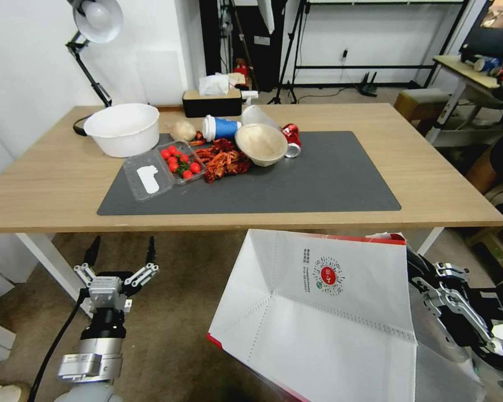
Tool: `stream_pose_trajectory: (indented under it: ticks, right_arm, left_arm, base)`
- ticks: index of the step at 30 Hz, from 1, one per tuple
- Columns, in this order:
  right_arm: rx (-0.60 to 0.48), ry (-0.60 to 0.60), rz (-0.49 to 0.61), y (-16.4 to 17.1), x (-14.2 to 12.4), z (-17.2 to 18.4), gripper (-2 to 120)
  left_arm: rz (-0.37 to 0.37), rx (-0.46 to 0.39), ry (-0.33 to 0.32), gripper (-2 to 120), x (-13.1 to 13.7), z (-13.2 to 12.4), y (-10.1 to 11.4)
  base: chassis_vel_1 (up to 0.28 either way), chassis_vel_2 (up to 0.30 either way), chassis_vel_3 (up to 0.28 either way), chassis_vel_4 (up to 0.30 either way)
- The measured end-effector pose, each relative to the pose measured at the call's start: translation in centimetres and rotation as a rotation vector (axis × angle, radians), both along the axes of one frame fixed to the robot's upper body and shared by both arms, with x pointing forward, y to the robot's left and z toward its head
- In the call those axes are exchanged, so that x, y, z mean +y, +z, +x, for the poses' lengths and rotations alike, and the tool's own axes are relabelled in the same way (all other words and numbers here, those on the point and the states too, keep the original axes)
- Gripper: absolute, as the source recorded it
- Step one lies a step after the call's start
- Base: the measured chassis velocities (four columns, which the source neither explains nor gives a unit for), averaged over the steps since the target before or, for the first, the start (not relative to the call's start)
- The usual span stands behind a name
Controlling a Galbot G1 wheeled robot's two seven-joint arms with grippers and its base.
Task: Pick up the food delivery bag from the floor and place it on the table.
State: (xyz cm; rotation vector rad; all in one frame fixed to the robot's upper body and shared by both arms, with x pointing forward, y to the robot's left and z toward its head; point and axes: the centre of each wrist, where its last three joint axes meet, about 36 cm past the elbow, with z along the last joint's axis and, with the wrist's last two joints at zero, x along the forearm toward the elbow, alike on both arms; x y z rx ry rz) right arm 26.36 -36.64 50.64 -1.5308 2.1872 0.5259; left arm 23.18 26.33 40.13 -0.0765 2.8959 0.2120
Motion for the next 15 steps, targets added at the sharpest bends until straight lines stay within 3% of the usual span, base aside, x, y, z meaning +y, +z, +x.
stream_pose_trajectory:
  ticks: [15]
  right_arm:
    - [-0.006, 0.0, 0.0, 0.3, 0.13, -0.11, 0]
  left_arm:
    - [-0.004, -0.009, -0.005, 100, 0.08, 0.06, -0.25]
  base:
    - [0.0, 0.0, 0.0, 0.0]
